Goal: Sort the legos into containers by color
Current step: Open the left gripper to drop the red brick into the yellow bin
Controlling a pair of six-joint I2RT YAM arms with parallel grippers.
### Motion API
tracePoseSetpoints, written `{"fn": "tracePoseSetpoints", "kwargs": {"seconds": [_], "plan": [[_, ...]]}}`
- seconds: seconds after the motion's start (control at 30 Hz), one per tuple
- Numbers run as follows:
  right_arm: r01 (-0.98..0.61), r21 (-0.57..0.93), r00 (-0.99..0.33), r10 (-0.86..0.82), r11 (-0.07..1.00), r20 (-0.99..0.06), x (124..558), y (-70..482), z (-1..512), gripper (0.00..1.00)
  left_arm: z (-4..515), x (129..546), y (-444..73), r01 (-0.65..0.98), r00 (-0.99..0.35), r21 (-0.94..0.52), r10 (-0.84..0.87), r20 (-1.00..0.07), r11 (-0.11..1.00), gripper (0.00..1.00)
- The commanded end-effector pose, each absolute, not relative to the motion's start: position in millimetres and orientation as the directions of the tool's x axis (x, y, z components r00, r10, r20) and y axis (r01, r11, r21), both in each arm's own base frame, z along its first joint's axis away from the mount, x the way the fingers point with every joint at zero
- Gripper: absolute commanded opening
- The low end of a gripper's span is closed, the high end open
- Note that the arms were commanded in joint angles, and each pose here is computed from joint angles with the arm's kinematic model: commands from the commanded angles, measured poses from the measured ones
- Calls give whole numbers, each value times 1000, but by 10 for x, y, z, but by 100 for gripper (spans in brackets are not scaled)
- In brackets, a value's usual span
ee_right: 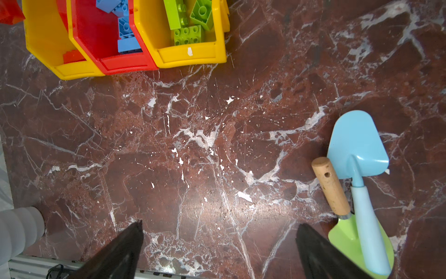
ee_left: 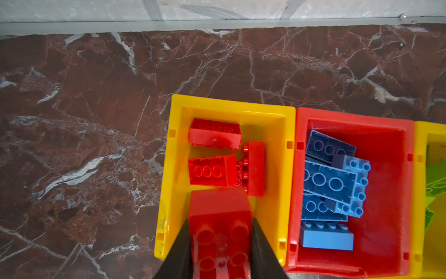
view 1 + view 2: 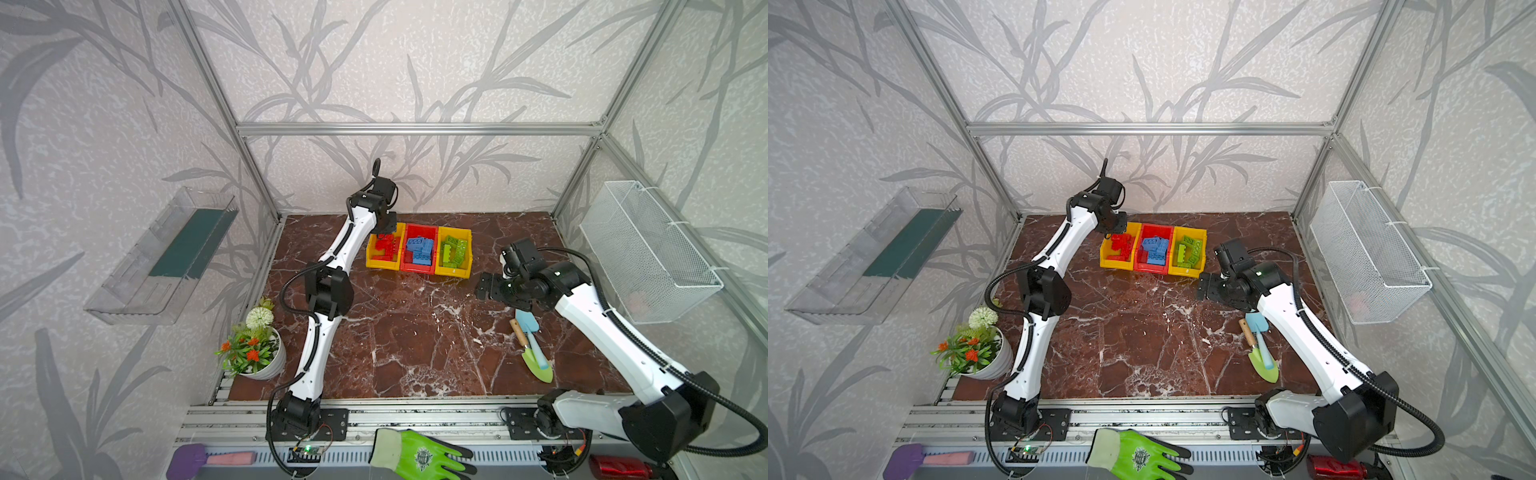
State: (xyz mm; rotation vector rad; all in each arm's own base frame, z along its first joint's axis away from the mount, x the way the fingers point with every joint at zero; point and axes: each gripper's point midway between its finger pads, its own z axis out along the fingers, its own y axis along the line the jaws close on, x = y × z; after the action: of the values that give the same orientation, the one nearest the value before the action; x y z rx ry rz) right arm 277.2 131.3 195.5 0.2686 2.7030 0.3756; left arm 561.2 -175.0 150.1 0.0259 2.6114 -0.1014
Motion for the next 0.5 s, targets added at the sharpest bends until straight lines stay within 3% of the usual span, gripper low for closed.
{"fn": "tracePoseSetpoints", "kwargs": {"seconds": [0.0, 0.07, 0.23, 0.27, 0.47], "plan": [[132, 296, -887, 246, 946, -391, 2949, 1329, 2041, 99, 1556, 5737, -1883, 65, -843, -147, -24, -537, 987, 24], [135, 289, -888, 245, 948, -390, 3016, 1341, 2039, 99, 1515, 5781, -1946, 83, -842, -171, -23, -539, 982, 34], [135, 270, -889, 237, 953, -392, 3134, 1355, 2066, 99, 1507, 5849, -1898, 69, -836, -174, -38, -547, 982, 95], [135, 270, -889, 237, 953, -393, 3158, 1357, 2074, 99, 1517, 5861, -1866, 60, -834, -174, -46, -549, 983, 99], [119, 280, -888, 228, 953, -400, 3277, 1367, 2108, 99, 1808, 5862, -1711, 37, -804, -156, -63, -591, 987, 99]]}}
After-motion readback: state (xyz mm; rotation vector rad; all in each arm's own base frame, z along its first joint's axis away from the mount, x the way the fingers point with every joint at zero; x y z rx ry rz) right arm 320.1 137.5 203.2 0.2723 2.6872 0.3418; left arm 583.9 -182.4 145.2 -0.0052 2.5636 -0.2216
